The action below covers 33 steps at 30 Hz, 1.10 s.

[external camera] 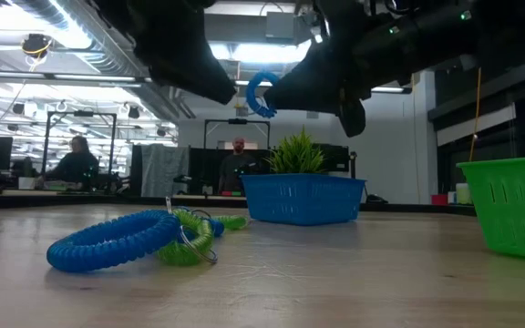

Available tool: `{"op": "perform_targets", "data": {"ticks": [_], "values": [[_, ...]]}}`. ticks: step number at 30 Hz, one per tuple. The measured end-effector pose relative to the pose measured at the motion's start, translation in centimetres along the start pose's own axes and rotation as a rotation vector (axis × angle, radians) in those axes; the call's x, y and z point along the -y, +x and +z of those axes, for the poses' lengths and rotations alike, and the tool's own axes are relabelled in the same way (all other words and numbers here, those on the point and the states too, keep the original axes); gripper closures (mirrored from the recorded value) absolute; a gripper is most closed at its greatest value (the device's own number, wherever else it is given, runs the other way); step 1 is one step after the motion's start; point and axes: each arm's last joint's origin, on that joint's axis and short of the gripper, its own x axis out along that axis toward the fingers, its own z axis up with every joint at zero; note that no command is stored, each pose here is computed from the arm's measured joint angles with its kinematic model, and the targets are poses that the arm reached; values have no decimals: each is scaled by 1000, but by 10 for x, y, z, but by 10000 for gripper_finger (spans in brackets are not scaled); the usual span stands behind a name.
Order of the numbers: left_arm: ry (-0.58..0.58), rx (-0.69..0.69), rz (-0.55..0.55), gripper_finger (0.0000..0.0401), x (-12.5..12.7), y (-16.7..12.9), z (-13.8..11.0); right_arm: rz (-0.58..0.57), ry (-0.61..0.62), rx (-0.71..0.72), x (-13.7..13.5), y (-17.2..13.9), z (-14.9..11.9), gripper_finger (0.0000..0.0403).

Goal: Sort spring keychains
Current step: Put the blue spring keychain into the blue bin

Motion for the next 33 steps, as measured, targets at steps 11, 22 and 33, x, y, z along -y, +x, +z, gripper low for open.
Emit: {"op": "perform_targets", "data": {"ticks": [11, 22, 33], "values": [[-90, -184, -285, 285, 7, -2, -7, -209, -55, 19, 9, -1, -5, 368], [-148, -253, -329, 294, 16, -8, -14, -405, -103, 68, 17, -3, -7, 362], [-171, -256, -320, 294, 19, -11, -16, -482, -126, 82, 20, -5, -8, 362]]}}
